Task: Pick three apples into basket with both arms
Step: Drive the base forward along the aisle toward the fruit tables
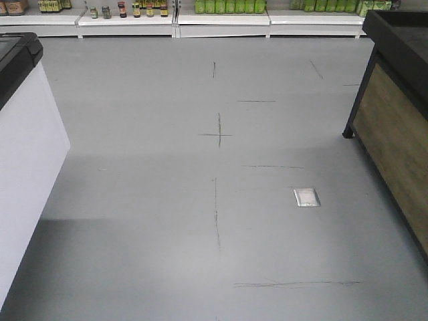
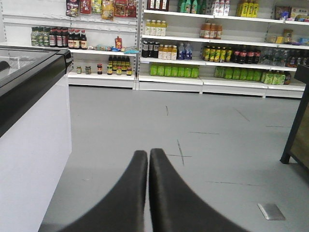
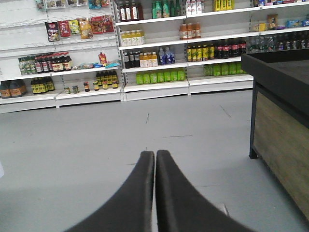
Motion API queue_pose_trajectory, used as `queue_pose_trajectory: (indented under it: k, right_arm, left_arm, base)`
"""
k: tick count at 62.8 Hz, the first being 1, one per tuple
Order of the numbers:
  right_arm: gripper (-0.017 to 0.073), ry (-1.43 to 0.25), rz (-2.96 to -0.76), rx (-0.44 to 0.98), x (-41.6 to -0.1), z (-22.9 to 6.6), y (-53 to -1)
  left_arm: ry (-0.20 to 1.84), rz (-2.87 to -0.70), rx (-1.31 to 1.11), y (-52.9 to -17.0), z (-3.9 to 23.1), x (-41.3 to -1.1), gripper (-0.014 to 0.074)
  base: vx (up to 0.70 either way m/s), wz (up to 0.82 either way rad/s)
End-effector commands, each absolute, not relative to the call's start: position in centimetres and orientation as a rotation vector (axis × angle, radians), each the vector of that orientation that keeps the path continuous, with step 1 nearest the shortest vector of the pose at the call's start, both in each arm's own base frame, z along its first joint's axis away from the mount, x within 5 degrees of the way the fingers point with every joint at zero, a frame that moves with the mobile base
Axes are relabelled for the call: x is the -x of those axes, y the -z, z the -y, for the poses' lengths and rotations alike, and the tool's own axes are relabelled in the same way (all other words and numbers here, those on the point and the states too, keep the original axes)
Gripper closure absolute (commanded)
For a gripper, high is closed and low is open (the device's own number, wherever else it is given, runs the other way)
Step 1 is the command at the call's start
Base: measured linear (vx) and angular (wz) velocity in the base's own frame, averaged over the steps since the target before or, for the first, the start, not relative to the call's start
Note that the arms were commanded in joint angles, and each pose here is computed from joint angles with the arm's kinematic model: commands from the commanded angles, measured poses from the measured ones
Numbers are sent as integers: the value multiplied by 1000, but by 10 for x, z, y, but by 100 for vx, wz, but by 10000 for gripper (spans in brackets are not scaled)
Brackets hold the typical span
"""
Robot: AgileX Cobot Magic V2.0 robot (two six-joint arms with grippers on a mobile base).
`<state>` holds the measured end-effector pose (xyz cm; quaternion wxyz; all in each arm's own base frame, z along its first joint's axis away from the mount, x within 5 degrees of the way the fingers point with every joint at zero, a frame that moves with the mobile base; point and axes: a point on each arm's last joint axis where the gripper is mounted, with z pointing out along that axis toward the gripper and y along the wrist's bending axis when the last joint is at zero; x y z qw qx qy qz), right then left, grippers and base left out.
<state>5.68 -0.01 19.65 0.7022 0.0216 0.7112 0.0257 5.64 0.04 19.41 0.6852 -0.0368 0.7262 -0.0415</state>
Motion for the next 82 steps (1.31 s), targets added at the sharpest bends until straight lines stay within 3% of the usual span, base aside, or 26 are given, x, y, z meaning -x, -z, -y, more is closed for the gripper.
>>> queue_pose_trajectory:
  k: [1,82]
  right_arm:
    - [568,-51,-1513,-34,-56,0,-199]
    - [568,-51,-1513,-34,-56,0,-199]
  left_arm:
    - [106,-1556,69,-198,1,-56,600]
    - [106,-1556,69,-198,1,-56,600]
  base:
    - [0,0]
    - [0,1]
